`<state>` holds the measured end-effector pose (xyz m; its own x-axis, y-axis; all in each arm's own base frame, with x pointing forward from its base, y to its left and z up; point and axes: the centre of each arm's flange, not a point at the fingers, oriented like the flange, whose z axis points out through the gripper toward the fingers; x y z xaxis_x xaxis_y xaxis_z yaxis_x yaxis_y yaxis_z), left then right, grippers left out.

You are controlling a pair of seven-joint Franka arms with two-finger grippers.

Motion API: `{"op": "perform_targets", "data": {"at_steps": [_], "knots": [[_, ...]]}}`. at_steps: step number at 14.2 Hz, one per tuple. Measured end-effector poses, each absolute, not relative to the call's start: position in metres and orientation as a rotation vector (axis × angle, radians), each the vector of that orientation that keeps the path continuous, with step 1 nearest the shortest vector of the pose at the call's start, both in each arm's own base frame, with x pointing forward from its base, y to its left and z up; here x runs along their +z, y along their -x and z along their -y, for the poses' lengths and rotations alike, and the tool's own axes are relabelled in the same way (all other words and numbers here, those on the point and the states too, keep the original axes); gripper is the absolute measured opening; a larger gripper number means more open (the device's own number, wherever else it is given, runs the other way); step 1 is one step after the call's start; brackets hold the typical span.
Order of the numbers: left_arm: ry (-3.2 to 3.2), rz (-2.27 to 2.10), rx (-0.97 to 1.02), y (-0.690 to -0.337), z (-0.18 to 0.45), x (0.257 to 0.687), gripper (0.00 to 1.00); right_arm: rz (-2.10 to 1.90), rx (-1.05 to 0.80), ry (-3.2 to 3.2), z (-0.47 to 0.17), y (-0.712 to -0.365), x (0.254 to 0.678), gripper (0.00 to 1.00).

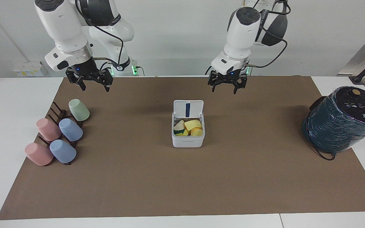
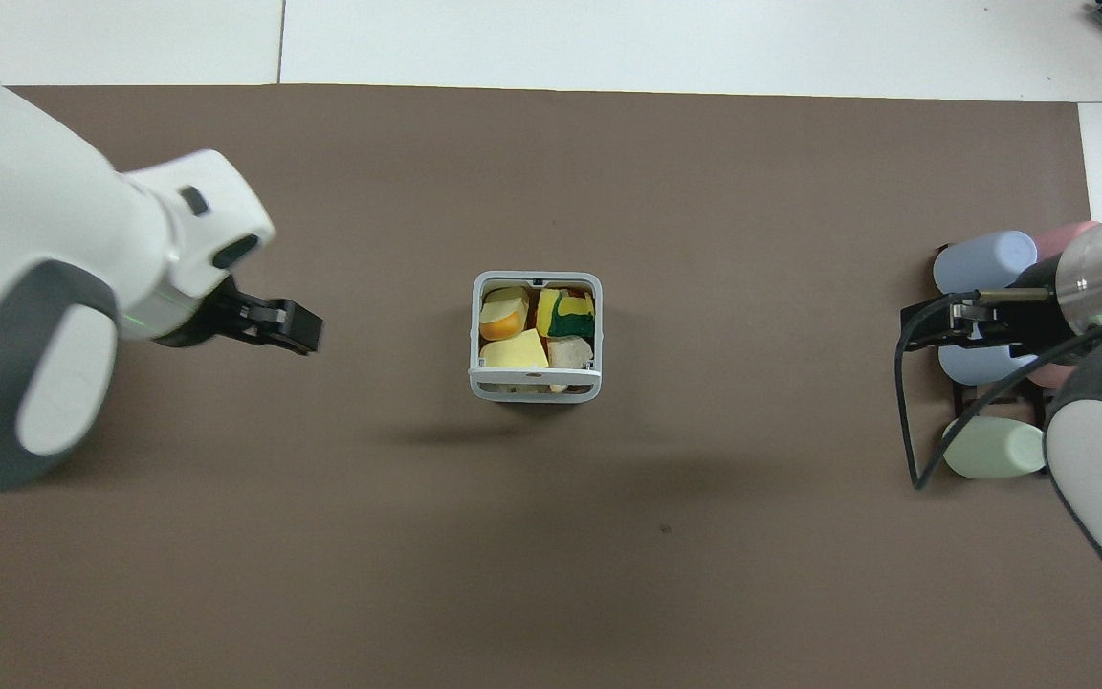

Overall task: Close trash can lid
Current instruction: 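Move the left gripper toward the white trash can's open top, then push the lid edge with the left gripper to swing it down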

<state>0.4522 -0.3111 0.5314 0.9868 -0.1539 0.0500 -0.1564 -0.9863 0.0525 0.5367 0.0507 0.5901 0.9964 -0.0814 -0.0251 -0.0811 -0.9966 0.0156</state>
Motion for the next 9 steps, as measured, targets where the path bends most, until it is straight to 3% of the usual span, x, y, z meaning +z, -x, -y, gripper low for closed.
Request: {"op": "perform_targets", "data": {"at_steps": [3,5,7,9], "knots": [[-2.993,0.103,0.154,-0.430,0.349,0.521,1.00,0.127,-0.040,-3.124,-0.051,-0.537,0.590,1.00],[-2.941,0.040,0.152,-0.423,0.359,0.510,0.95,0.127,-0.040,-3.124,-0.051,-0.537,0.590,1.00],[-2.923,0.026,0.160,-0.421,0.366,0.494,0.73,0.127,-0.040,-3.124,-0.051,-0.537,0.590,1.00],[-2.911,0.011,0.182,-0.427,0.371,0.480,0.44,0.127,-0.040,-3.124,-0.051,-0.537,0.590,1.00]]}}
